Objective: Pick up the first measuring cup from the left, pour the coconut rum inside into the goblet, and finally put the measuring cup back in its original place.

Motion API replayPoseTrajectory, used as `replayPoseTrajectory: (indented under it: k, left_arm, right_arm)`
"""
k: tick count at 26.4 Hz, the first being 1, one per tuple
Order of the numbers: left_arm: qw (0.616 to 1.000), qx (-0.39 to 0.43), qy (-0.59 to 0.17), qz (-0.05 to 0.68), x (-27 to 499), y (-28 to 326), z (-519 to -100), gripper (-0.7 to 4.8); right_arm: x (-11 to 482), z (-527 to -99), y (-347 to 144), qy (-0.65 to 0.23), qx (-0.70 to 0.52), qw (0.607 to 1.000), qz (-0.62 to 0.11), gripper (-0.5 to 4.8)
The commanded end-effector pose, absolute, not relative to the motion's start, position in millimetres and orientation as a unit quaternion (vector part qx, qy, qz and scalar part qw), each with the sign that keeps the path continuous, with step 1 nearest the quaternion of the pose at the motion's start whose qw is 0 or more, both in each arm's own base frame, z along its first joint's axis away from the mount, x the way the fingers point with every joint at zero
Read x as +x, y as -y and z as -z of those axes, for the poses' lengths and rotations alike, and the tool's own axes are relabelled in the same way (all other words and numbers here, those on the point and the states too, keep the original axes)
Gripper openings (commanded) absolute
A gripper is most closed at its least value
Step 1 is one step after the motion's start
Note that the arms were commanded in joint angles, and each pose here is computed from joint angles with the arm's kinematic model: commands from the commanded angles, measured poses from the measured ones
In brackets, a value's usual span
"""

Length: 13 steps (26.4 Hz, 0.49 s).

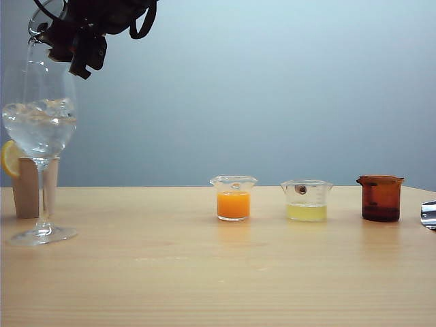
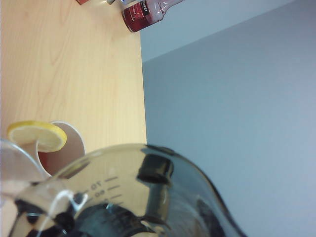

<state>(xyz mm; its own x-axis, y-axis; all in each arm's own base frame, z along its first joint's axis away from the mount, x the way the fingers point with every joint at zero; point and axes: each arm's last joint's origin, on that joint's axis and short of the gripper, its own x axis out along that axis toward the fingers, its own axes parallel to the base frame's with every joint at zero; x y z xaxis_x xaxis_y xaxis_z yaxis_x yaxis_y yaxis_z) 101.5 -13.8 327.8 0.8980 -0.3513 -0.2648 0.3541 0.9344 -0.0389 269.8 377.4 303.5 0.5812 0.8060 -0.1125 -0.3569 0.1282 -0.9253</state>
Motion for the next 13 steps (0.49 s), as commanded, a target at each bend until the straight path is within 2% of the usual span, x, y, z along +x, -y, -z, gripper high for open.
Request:
replayPoseTrajectory:
  k: [1,13]
  left_arm:
    - [0.974,0.005,-0.129,0.186,100.1,14.0,-331.2,-0.05]
    - [0.971,0.002,-0.139,0.197,99.3,14.6,-329.3,-0.05]
  right_arm:
    - [268.5,-310.2,-377.6,0.237,-0.530,0.714,-0.391,-0.01]
    - [268.0,-310.3,-377.9,0.262,-0.576,0.678,-0.375,-0.01]
